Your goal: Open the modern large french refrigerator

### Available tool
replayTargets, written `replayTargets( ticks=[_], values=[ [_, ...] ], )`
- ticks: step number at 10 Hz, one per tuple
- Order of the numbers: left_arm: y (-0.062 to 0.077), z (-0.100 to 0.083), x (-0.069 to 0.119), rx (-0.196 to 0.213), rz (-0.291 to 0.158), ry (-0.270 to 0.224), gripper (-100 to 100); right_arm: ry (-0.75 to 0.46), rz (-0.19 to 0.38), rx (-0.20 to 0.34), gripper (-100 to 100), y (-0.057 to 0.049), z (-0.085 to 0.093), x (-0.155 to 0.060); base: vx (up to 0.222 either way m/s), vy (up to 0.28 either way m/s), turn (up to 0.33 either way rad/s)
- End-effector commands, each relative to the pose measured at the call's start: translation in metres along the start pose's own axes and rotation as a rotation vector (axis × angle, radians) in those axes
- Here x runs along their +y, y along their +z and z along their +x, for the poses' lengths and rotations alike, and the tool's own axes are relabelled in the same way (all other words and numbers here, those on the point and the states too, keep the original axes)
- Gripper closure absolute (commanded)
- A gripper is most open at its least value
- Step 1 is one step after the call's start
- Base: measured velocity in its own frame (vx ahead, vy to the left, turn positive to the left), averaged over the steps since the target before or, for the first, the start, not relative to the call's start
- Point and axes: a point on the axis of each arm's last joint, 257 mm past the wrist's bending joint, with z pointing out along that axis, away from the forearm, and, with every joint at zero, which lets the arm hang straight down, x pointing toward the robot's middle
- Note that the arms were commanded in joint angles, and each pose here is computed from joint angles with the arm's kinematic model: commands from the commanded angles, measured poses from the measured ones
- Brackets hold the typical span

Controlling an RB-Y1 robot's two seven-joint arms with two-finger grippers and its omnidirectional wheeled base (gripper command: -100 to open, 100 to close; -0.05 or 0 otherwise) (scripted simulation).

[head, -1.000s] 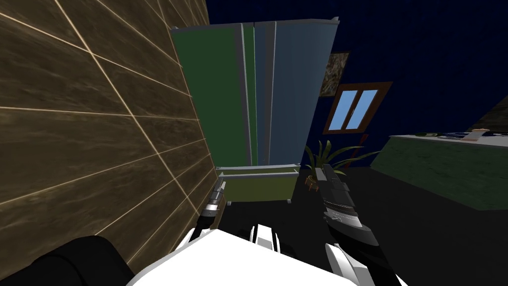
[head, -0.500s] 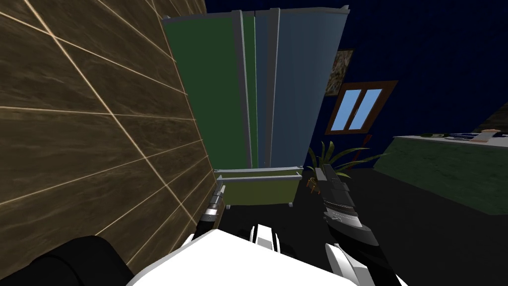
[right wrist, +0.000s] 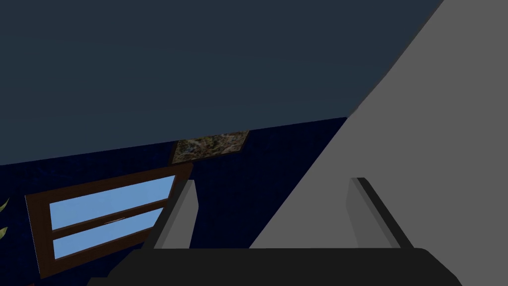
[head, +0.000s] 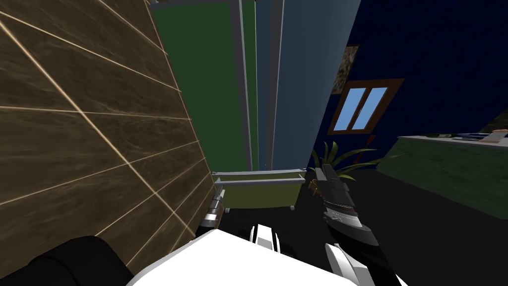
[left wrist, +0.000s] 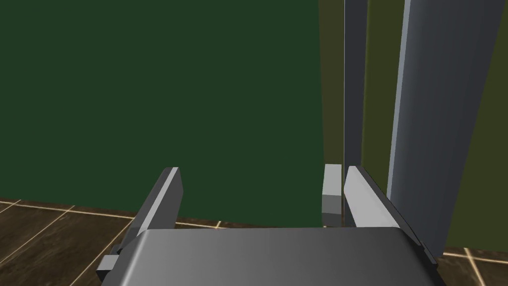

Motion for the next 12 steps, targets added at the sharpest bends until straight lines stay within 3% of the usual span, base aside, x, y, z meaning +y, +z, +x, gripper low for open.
replayTargets(
  ticks=[1, 7, 12],
  values=[
    [-0.012, 0.001, 0.017, -0.004, -0.032, -0.002, -100, 0.0, 0.0, 0.0, 0, 0.0, 0.0, 0.0, 0.077, 0.022, -0.001],
    [-0.047, 0.011, 0.054, -0.019, -0.104, -0.023, -100, 0.0, 0.0, 0.0, 0, 0.0, 0.0, 0.0, 0.096, 0.03, -0.002],
    [-0.078, 0.031, 0.077, -0.036, -0.163, -0.063, -100, 0.0, 0.0, 0.0, 0, 0.0, 0.0, 0.0, 0.08, 0.021, 0.0]
  ],
)
